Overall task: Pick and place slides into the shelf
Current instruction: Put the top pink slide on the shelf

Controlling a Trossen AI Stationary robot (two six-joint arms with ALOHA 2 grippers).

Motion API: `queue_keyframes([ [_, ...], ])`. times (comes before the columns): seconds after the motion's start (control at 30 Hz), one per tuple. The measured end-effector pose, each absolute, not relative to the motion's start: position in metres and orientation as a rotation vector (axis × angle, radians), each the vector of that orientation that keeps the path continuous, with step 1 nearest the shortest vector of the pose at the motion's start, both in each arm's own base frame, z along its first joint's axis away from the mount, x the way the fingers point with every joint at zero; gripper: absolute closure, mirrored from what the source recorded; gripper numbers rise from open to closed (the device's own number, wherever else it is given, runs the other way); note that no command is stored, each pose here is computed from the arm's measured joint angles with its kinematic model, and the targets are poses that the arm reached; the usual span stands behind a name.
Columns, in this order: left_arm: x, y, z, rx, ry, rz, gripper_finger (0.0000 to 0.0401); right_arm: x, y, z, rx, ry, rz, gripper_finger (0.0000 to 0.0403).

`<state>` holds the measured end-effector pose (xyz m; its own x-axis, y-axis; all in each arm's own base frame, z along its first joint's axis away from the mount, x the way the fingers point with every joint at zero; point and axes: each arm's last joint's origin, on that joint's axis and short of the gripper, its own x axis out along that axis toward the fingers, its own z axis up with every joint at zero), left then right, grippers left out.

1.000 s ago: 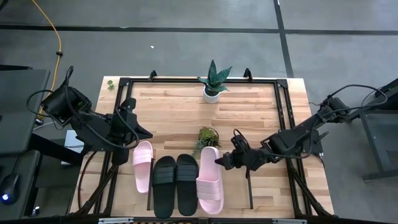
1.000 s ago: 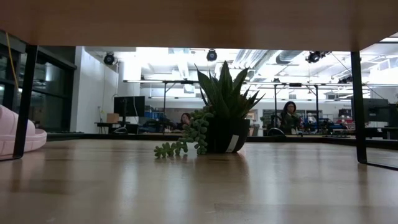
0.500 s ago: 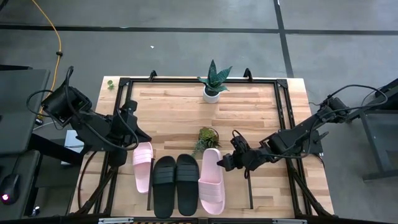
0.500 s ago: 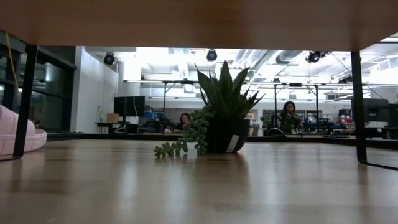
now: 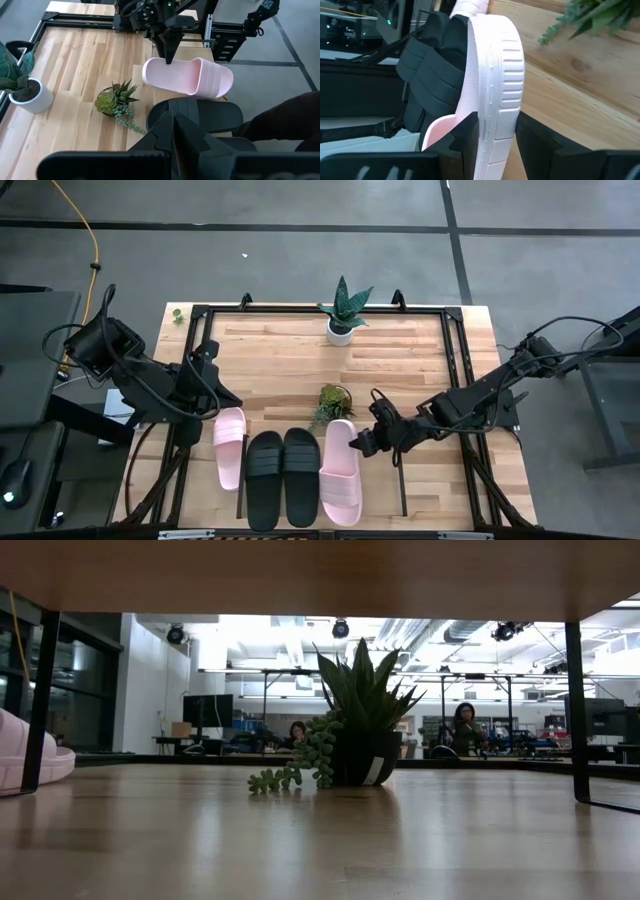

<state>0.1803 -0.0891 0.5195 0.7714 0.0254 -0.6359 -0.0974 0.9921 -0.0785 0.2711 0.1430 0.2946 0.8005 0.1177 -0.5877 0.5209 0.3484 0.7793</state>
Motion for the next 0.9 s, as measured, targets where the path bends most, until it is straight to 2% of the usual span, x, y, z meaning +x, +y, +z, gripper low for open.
queue_keyframes([
  [0.13,0.18,-0.089,0.52,-0.109,0.687,0.067,0.0398,0.274,0.141,0.296,1.205,0.619,-0.258,0.0287],
  [0.47,0.18,-0.089,0.52,-0.109,0.687,0.066,0.0398,0.275,0.139,0.296,1.219,0.626,-0.258,0.0212],
  [0.9,0.18,-0.089,0.52,-0.109,0.687,0.067,0.0398,0.273,0.132,0.292,1.173,0.608,-0.356,0.0205],
])
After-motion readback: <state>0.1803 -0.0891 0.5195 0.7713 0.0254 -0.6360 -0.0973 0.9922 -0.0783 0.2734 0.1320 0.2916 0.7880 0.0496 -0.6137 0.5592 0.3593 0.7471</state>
